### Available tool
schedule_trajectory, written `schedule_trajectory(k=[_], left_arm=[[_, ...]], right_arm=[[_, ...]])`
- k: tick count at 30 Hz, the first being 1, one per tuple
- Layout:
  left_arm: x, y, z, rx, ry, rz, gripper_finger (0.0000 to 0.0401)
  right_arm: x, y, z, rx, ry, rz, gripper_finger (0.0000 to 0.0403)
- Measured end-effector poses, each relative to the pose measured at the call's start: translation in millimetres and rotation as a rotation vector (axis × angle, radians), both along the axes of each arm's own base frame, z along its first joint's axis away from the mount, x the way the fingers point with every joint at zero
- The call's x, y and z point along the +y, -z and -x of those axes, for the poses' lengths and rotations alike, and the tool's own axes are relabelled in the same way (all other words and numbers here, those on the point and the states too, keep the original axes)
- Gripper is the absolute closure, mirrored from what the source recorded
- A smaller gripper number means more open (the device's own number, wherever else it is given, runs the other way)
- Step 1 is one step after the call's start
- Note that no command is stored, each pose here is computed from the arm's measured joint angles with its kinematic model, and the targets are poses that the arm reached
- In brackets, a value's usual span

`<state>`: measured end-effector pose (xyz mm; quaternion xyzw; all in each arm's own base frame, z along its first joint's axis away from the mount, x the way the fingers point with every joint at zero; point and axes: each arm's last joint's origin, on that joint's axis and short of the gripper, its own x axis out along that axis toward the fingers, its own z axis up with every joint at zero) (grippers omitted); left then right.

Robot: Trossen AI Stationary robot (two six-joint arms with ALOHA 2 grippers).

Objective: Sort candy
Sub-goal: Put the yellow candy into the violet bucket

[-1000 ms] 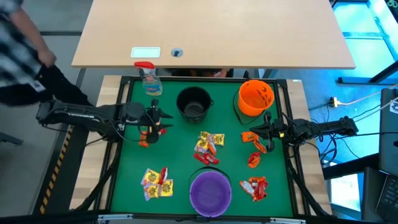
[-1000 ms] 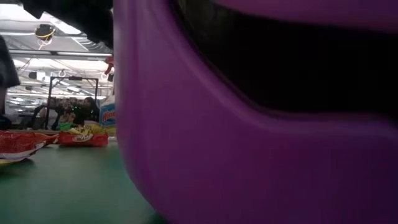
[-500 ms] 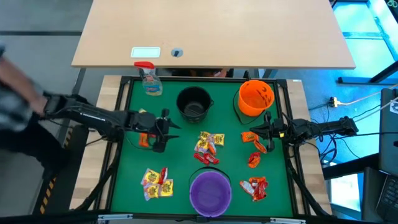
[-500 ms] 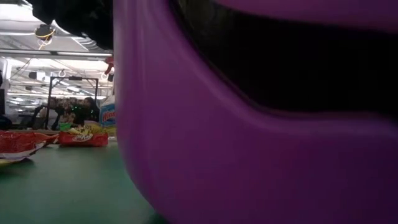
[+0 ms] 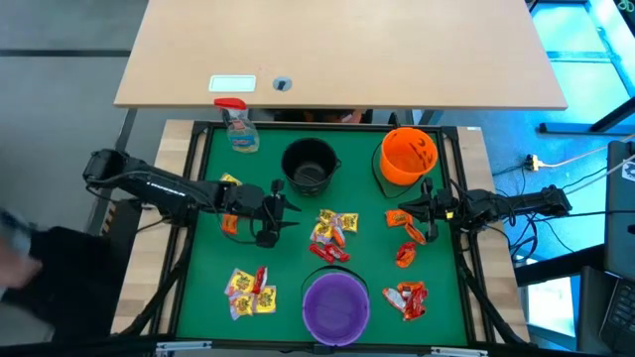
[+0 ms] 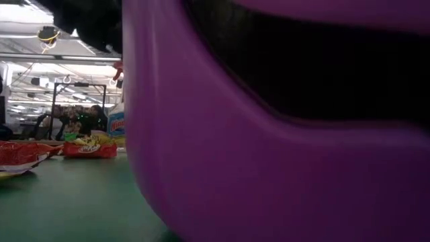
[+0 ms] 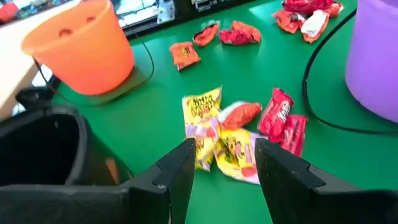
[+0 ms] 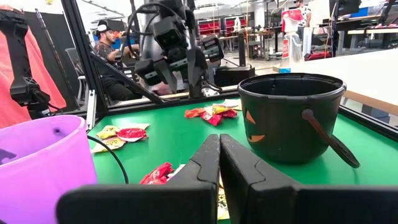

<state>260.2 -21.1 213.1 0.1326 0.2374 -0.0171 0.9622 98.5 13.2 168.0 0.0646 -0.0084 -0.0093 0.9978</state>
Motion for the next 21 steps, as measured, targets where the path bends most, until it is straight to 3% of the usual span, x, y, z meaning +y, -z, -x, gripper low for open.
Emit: schedule_trajectory(k=[7,21], left_arm=[[6,-5,-20,0.094,-0.005,-0.05,0.0243],[9,27,-37,0.228,0.014,-0.016,0.0243]], right_arm=[[0,0,0,0.0,0.0,0.0,0.0391],[0,0,0,0.0,0.0,0.0,0.0391]])
